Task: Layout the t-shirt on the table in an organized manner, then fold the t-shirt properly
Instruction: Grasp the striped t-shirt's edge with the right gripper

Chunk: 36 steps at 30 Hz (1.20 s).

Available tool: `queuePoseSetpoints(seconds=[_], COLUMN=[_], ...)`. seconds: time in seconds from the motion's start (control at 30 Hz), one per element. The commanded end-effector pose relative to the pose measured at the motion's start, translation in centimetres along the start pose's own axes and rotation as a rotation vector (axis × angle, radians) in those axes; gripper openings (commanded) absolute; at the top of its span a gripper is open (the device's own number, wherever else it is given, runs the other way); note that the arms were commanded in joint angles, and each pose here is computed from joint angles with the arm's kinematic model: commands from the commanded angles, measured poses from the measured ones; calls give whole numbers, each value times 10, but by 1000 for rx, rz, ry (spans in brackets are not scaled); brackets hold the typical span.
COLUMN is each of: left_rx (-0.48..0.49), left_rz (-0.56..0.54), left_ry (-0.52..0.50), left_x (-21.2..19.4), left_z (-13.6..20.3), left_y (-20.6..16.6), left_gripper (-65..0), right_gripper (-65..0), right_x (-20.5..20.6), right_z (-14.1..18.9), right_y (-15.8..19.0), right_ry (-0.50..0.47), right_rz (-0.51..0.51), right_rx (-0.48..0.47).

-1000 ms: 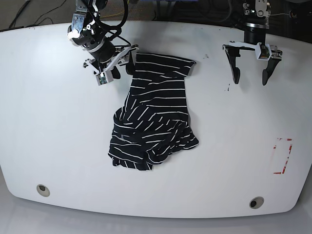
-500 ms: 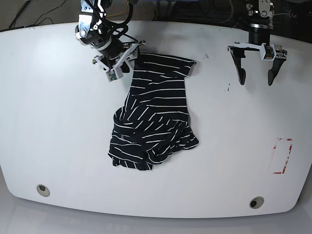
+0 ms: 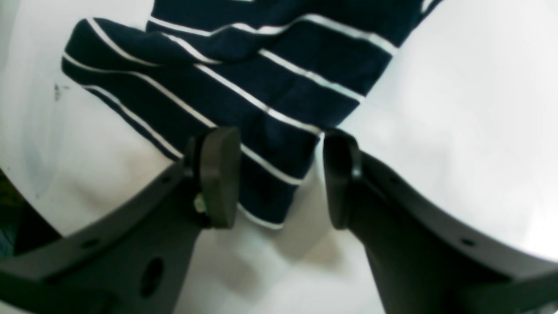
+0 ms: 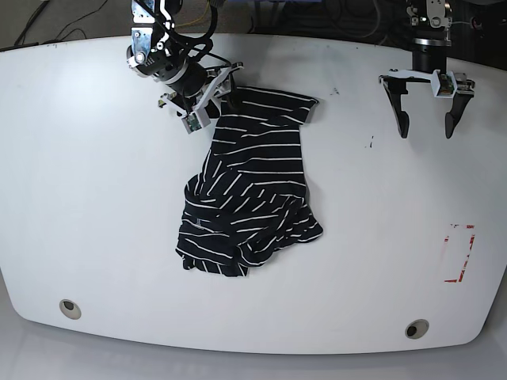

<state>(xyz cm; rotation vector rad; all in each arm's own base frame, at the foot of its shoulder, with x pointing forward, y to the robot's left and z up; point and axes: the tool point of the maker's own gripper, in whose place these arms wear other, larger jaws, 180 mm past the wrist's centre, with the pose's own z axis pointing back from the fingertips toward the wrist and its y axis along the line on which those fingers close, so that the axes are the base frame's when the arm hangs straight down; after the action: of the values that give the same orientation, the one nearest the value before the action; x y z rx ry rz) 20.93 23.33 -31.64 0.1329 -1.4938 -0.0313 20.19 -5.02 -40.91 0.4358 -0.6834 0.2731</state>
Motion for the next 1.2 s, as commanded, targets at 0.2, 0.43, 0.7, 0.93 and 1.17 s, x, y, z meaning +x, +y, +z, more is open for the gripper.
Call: queuePoseSetpoints(seconds=[0.2,0.43,0.7,0.93,1.17], left_rx=[19,36,45,45,46], left_rz=[-21,-33,-39,-39,-36], left_ry=[-36,-36,-38,-38,-37], left_x=[12,12,13,13,13], left_z=[4,5,6,6,6], left_y=[11,19,22,22,22], left_gripper=[-127,-127,-127,-127,-127], right_gripper=[-354,-354,-354,-354,-355], right_x=[19,4,0,-2,-2], right_z=[0,-5,-7,-8,-14], right_y=[-5,-13,-12,-3,15], right_ry=[-55,0,10,16,23], right_rz=[4,17,12,25,53], right_rx=[-12,-36,-30,-6,43])
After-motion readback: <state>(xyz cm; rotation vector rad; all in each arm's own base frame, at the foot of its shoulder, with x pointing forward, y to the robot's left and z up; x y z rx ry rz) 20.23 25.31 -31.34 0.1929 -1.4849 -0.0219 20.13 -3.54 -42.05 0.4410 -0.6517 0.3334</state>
